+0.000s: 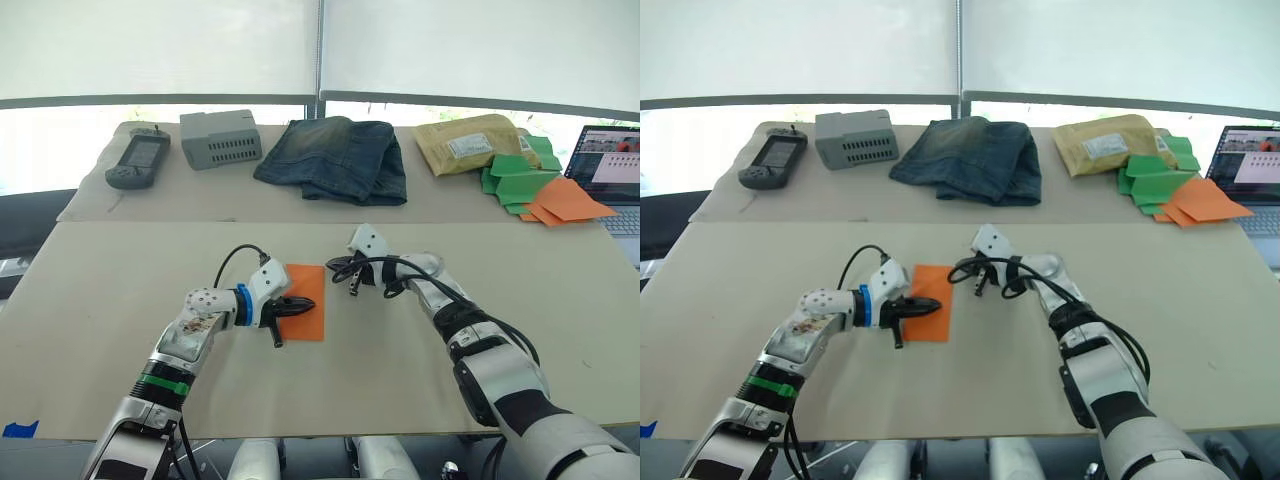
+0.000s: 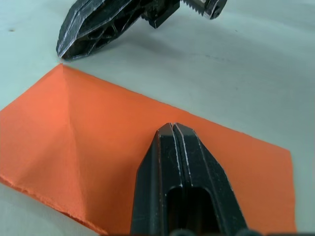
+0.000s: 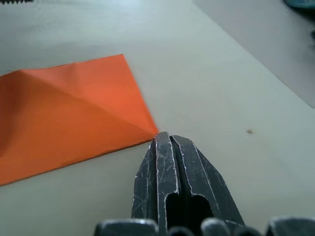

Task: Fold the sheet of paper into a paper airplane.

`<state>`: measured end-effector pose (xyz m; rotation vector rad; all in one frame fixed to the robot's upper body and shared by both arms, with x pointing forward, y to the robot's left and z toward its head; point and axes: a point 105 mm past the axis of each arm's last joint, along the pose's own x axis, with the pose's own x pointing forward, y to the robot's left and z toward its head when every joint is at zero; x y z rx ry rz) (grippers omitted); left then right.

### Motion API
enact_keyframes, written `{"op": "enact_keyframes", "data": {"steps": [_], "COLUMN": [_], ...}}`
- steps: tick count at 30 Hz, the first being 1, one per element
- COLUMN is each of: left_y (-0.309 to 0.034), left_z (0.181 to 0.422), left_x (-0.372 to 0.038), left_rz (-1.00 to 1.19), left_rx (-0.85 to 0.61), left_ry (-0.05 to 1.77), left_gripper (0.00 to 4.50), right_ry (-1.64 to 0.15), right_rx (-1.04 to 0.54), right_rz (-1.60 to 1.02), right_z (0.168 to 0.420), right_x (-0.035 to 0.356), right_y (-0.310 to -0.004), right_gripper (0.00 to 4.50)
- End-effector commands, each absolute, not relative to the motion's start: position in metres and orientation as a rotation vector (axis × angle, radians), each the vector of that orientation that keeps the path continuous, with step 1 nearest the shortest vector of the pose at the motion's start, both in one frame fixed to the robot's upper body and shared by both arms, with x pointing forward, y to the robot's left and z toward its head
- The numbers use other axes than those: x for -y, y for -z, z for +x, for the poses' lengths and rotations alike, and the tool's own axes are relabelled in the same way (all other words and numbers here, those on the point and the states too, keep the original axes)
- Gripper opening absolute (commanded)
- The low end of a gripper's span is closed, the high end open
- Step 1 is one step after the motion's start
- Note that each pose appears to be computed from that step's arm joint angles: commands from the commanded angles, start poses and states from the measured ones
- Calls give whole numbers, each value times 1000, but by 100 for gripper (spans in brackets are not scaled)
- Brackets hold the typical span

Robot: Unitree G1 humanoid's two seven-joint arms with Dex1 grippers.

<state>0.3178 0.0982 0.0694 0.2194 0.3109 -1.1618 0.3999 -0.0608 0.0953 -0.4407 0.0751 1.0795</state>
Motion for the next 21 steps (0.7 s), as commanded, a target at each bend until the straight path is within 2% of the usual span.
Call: {"op": "enact_keyframes", "data": {"steps": [1,5,9,12,15,21], "left_y": [-84,-128,-151,-141,-121,-102], "left_z": [317,322,324,327,325,327], "left_x": [-108,-122,-145,-166,-170,-146], "left_rz": [142,32,-69,-32,40,86], "left_rx": [-300,-206,-176,-227,-292,-306], "left_ry": [1136,1075,1014,954,950,1022], "left_gripper": [0,0,0,0,0,0], "right_ry": [-1098,-1173,-1211,-1220,-1212,-1174], "right_rx": [79,126,112,77,50,25], "right_rz": [-455,-469,-463,-475,-475,-470], "right_z": [394,362,335,321,314,311], "right_x": [63,65,66,67,70,72], "right_y": [-138,-162,-172,-170,-168,-168], "right_gripper": [1,1,1,1,1,1]}}
